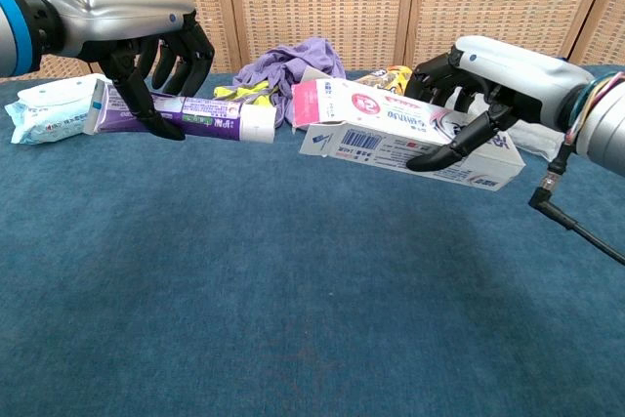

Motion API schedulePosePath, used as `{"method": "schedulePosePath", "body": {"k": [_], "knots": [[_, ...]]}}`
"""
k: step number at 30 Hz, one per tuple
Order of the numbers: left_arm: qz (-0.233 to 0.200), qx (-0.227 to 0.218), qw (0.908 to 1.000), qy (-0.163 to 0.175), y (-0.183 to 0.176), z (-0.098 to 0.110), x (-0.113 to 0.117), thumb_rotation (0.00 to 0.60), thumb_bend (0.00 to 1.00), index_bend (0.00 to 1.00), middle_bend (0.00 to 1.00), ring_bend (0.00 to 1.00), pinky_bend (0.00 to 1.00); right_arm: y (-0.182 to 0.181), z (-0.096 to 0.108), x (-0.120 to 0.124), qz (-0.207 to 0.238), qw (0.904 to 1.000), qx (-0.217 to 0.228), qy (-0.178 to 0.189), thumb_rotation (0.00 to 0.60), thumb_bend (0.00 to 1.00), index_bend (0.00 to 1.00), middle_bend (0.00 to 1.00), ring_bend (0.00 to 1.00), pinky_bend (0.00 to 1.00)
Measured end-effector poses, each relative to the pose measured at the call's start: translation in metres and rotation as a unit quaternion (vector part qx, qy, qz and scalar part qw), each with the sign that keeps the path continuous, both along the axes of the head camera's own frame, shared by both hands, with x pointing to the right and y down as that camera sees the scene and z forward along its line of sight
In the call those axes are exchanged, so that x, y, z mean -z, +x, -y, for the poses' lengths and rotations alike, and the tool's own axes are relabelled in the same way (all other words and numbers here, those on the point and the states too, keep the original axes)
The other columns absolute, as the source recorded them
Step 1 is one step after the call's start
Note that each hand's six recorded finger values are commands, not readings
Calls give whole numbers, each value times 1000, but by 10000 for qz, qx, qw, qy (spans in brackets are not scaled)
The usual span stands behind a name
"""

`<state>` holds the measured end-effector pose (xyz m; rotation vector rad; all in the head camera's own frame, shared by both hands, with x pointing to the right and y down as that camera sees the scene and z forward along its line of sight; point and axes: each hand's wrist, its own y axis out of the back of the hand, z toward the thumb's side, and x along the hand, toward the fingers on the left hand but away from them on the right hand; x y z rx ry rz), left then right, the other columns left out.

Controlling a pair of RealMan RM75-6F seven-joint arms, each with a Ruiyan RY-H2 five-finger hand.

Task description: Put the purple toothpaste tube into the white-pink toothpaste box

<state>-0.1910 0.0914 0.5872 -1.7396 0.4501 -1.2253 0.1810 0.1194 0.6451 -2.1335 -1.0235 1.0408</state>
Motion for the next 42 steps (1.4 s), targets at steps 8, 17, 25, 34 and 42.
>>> {"method": "schedulePosePath", "body": {"k": [8,17,25,34,42], "knots": [[247,-39,9997,-52,0,-4,-4,600,375,877,652,535,501,-2,-2,-1,12,10000,20,-35,600,187,596,562,423,490],[57,-68,9999,-82,12,-8,-10,600,375,877,652,535,500,-7,-6,-2,30,10000,79,-51,600,187,596,562,427,490],[-162,-163,9997,-130,25,-16,-9,600,375,877,652,535,501,-10,-6,-2,51,9999,82,-54,600,187,596,563,428,491],[-314,-207,9993,16,31,-14,4,600,375,877,656,535,500,-13,-9,-4,42,9999,117,-92,600,187,596,563,428,490],[-143,-223,9996,29,31,-13,4,600,375,877,659,535,501,-16,-12,-5,56,9998,159,-106,600,187,596,562,428,490]]}}
